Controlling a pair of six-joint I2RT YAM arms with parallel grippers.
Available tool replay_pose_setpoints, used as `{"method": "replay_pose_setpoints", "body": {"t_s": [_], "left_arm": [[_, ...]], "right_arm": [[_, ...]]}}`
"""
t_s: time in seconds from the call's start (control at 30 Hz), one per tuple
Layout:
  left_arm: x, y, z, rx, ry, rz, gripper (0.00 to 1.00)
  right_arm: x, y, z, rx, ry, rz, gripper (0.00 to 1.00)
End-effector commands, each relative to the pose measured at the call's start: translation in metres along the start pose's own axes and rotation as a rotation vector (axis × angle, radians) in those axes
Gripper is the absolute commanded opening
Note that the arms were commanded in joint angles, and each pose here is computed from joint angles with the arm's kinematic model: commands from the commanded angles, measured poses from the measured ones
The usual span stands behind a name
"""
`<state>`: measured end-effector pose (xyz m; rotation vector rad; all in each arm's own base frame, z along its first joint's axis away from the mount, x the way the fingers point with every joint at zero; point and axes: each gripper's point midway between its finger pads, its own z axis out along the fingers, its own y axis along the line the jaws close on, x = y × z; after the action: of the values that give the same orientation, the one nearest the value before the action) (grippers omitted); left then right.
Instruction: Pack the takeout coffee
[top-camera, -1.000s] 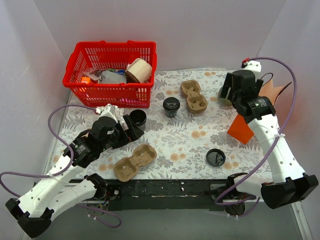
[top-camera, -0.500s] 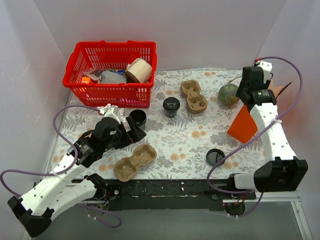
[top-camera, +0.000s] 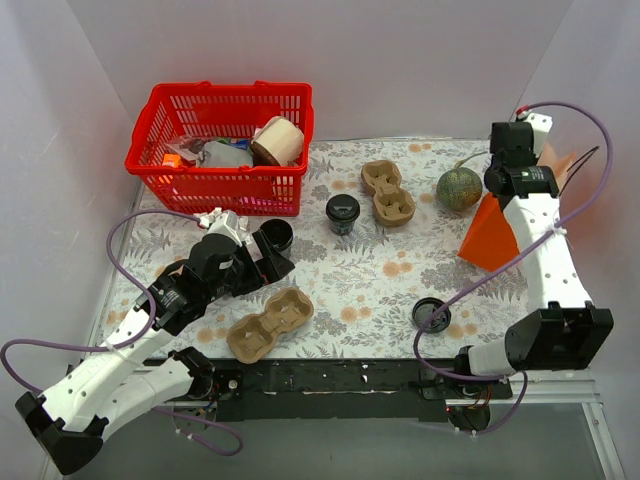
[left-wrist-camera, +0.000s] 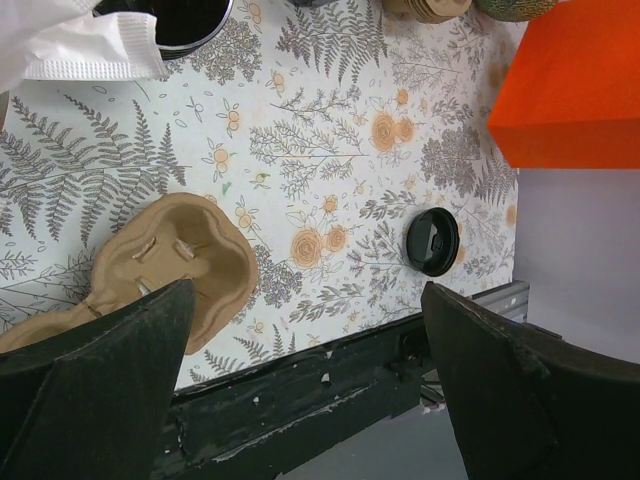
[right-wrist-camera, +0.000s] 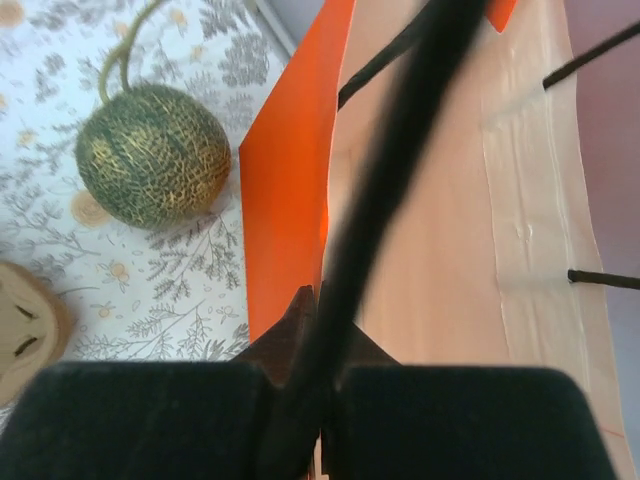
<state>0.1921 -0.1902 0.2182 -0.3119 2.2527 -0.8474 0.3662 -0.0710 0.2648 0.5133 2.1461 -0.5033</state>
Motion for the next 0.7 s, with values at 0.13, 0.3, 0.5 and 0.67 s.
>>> {"method": "replay_pose_setpoints", "body": {"t_s": [0.13, 0.3, 0.5, 0.67], "left_arm": [[0.002, 0.007, -0.001, -0.015, -0.005, 0.0, 0.98], [0.008, 0.011, 0.0, -0.028, 0.014, -0.003, 0.98], [0.014, 0.02, 0.002, -0.056, 0.034, -0.008, 0.98], [0.02, 0.026, 0.002, -0.076, 0.055, -0.003, 0.98]], "right_arm": [[-0.075, -0.015, -0.102, -0.217, -0.232, 0.063, 0.01], [-0.039, 0.043, -0.155, -0.414, -0.188, -0.068, 0.01], [0.035, 0.077, -0.191, -0.496, -0.038, -0.185, 0.01], [0.07, 0.113, -0.235, -0.653, -0.03, -0.23, 0.01]]}}
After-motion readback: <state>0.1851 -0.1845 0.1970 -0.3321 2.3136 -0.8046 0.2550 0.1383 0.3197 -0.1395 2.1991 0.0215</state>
